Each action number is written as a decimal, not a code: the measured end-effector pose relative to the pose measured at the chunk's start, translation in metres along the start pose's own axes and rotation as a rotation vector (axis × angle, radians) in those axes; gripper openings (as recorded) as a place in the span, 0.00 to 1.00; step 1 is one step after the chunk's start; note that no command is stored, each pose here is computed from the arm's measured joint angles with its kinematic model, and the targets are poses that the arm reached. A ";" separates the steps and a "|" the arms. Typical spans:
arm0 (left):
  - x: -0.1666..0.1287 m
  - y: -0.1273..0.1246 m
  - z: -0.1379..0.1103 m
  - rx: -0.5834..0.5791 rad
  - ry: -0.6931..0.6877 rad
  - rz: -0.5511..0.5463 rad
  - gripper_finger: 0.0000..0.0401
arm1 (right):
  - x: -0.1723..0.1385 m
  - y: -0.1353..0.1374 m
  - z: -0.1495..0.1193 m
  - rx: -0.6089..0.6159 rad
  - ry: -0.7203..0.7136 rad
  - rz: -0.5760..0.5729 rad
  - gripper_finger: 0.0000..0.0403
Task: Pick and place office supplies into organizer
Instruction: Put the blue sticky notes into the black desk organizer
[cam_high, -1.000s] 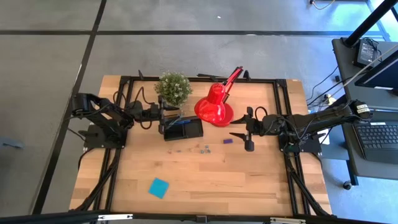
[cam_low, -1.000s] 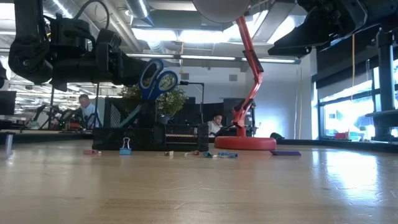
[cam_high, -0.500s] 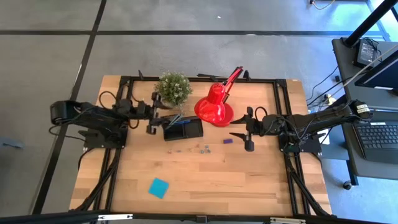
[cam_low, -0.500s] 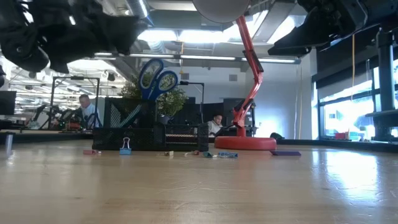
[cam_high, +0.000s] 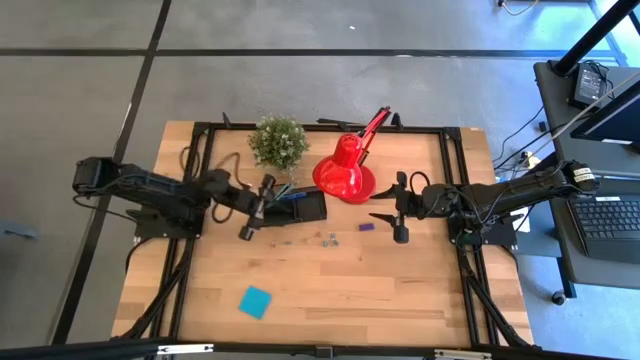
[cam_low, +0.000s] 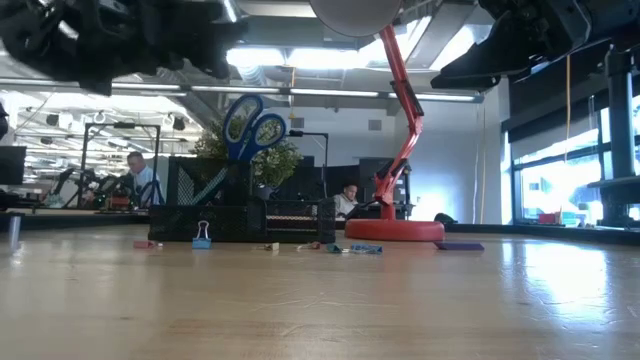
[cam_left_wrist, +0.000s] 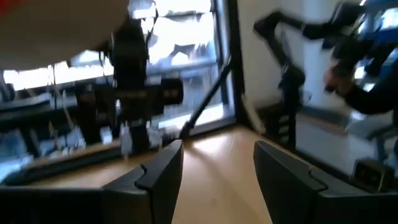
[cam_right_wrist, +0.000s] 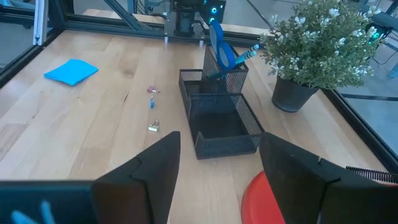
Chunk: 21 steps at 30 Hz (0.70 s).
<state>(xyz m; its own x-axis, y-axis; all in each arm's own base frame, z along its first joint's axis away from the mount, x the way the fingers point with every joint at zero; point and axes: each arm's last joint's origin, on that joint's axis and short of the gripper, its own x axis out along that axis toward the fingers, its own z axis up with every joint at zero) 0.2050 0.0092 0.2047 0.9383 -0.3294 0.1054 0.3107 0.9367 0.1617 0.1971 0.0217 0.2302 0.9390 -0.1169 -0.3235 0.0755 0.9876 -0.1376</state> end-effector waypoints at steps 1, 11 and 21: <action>0.006 -0.002 0.002 -0.006 0.051 0.010 0.48 | 0.000 0.000 0.000 0.001 0.000 0.000 0.55; 0.045 -0.053 0.054 -0.091 0.647 0.185 0.44 | 0.000 0.000 0.000 0.025 0.001 0.001 0.55; 0.054 -0.107 0.078 -0.424 0.761 0.236 0.36 | 0.000 0.000 -0.005 0.031 0.048 0.007 0.55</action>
<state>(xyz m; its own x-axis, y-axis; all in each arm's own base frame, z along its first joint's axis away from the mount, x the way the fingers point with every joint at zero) 0.2103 -0.1177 0.2692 0.7849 -0.0965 -0.6120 -0.0137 0.9848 -0.1729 0.1954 0.0216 0.2257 0.9223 -0.1142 -0.3693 0.0802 0.9911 -0.1062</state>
